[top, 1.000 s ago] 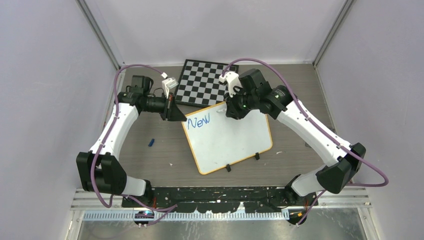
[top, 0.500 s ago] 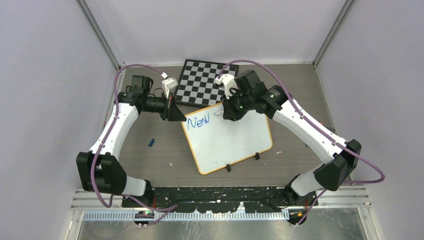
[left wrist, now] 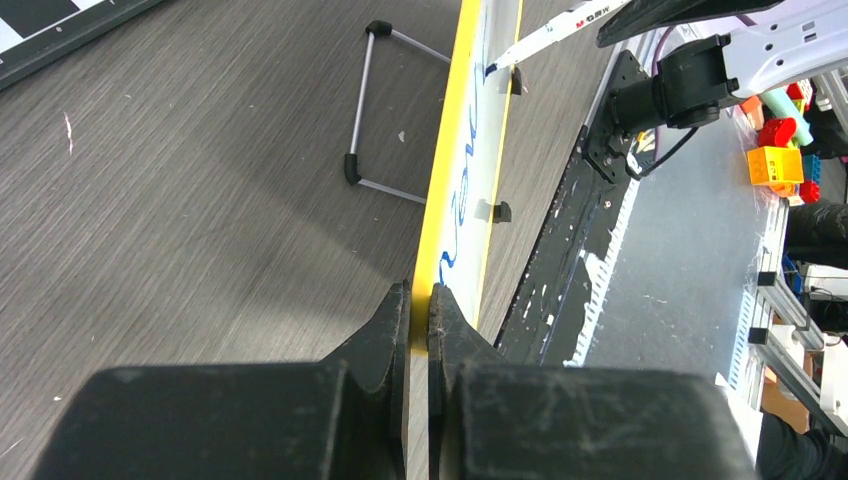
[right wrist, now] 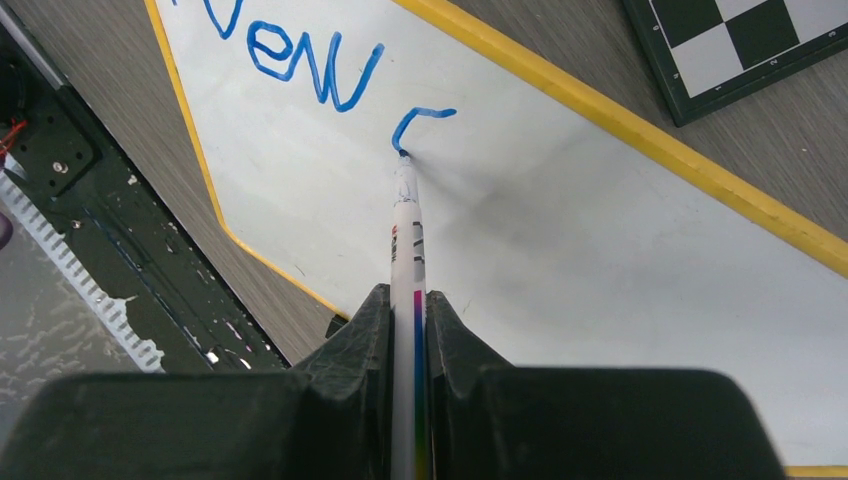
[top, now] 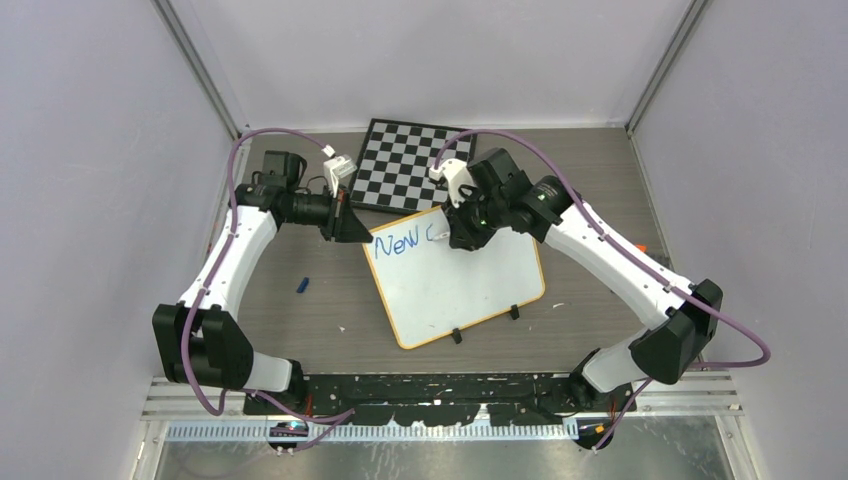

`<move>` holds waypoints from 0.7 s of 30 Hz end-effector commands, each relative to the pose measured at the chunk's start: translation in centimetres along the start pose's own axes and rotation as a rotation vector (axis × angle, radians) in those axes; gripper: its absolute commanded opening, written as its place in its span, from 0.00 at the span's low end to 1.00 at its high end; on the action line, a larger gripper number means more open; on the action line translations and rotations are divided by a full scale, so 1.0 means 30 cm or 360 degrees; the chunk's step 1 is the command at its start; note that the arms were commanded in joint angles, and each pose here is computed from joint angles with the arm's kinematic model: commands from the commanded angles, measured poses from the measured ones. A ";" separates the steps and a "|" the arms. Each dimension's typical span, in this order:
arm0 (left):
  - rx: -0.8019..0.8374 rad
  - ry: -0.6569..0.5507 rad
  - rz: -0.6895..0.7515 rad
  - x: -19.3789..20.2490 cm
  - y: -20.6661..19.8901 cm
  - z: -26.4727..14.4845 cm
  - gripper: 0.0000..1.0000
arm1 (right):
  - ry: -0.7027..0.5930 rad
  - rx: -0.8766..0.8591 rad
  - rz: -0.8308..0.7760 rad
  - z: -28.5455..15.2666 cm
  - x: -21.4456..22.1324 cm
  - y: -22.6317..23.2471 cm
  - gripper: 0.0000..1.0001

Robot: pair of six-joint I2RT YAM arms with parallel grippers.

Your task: Write a sentence on the whiteboard

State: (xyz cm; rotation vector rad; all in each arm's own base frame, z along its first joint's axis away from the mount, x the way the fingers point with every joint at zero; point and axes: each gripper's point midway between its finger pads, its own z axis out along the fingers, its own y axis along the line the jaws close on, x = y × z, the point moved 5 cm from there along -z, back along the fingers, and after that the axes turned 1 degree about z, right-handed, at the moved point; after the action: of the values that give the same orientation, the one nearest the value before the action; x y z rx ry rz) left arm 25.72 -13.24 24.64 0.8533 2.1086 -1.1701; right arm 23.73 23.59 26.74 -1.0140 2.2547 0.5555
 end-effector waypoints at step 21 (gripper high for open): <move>-0.0017 0.0077 0.0025 0.017 -0.007 0.018 0.00 | -0.0148 0.0169 -0.0071 -0.065 -0.103 -0.073 0.00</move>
State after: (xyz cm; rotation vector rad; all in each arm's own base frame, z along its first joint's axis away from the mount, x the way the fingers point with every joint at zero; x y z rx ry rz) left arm 25.60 -13.41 24.83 0.8635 2.1046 -1.1745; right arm 25.63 22.99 29.64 -0.9797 2.1891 0.4830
